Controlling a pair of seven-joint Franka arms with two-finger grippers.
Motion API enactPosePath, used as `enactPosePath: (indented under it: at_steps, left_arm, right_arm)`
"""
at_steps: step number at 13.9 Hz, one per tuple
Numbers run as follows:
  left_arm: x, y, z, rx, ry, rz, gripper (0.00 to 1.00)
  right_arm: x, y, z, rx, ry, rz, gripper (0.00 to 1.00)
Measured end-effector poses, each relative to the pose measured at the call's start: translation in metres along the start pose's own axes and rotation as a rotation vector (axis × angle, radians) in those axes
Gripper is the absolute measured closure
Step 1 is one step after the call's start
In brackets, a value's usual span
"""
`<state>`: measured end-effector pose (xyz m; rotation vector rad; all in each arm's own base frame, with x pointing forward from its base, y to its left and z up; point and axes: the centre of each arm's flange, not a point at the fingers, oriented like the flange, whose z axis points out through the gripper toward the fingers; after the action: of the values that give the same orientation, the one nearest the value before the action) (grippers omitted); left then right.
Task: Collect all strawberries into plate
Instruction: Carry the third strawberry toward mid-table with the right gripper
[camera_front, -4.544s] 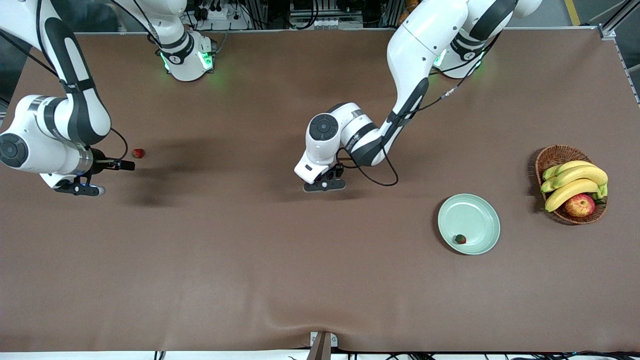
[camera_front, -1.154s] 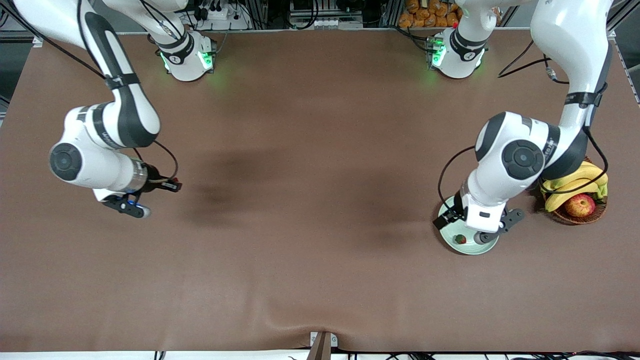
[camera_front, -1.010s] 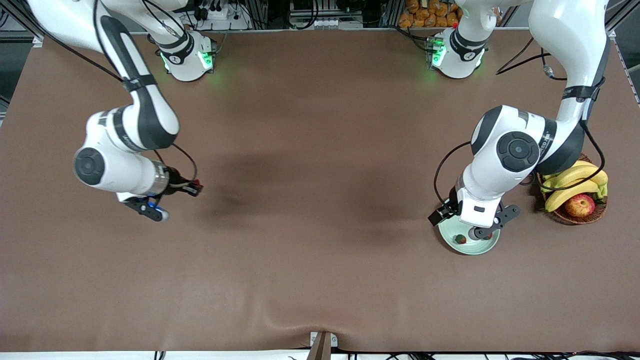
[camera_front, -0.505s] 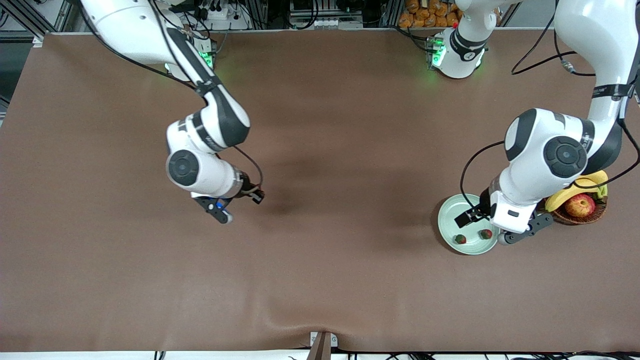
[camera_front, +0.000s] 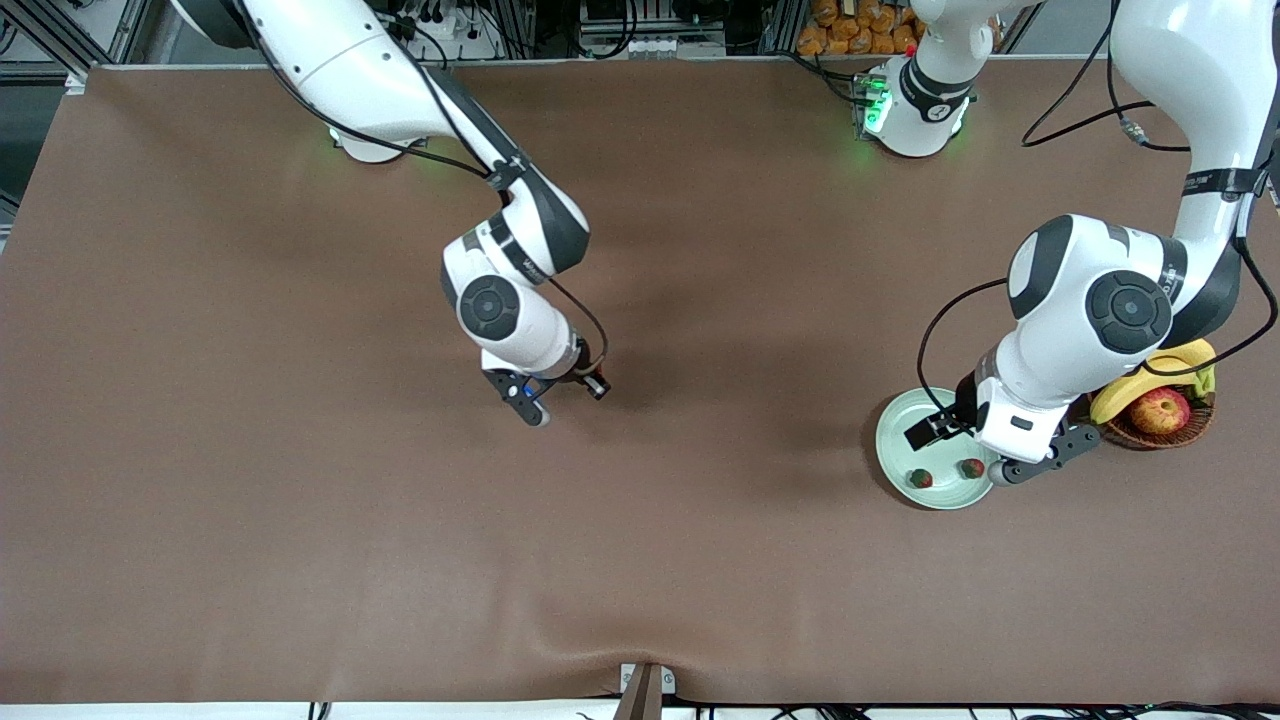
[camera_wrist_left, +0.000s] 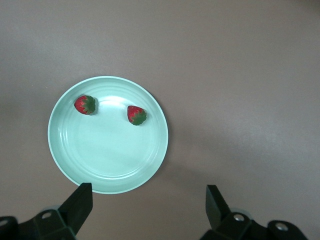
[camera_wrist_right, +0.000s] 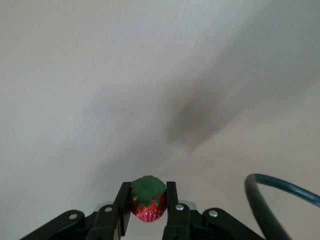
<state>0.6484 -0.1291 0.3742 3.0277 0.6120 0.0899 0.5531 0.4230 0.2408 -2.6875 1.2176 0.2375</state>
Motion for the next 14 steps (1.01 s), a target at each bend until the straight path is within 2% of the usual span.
enactPosePath:
  at_steps: [2, 6, 8, 11, 14]
  left_arm:
    - [-0.001, 0.0, 0.001, 0.001, -0.001, 0.001, 0.0]
    - [-0.002, 0.0, 0.002, 0.002, -0.004, 0.002, 0.0]
    - [-0.004, 0.002, 0.004, 0.003, -0.007, 0.005, 0.0]
    - [-0.007, 0.007, 0.007, -0.002, -0.012, 0.015, 0.0]
    - [-0.014, 0.019, 0.013, -0.022, -0.017, 0.036, 0.0]
  right_arm:
    - [-0.016, -0.006, 0.013, 0.023, 0.002, 0.026, 0.68]
    - [-0.053, -0.016, 0.044, 0.021, -0.008, 0.065, 0.68]
    - [-0.06, -0.018, 0.05, 0.024, -0.009, 0.068, 0.68]
    - [-0.07, -0.023, 0.058, 0.07, -0.008, 0.108, 0.68]
    - [-0.073, -0.03, 0.06, 0.091, -0.011, 0.12, 0.68]
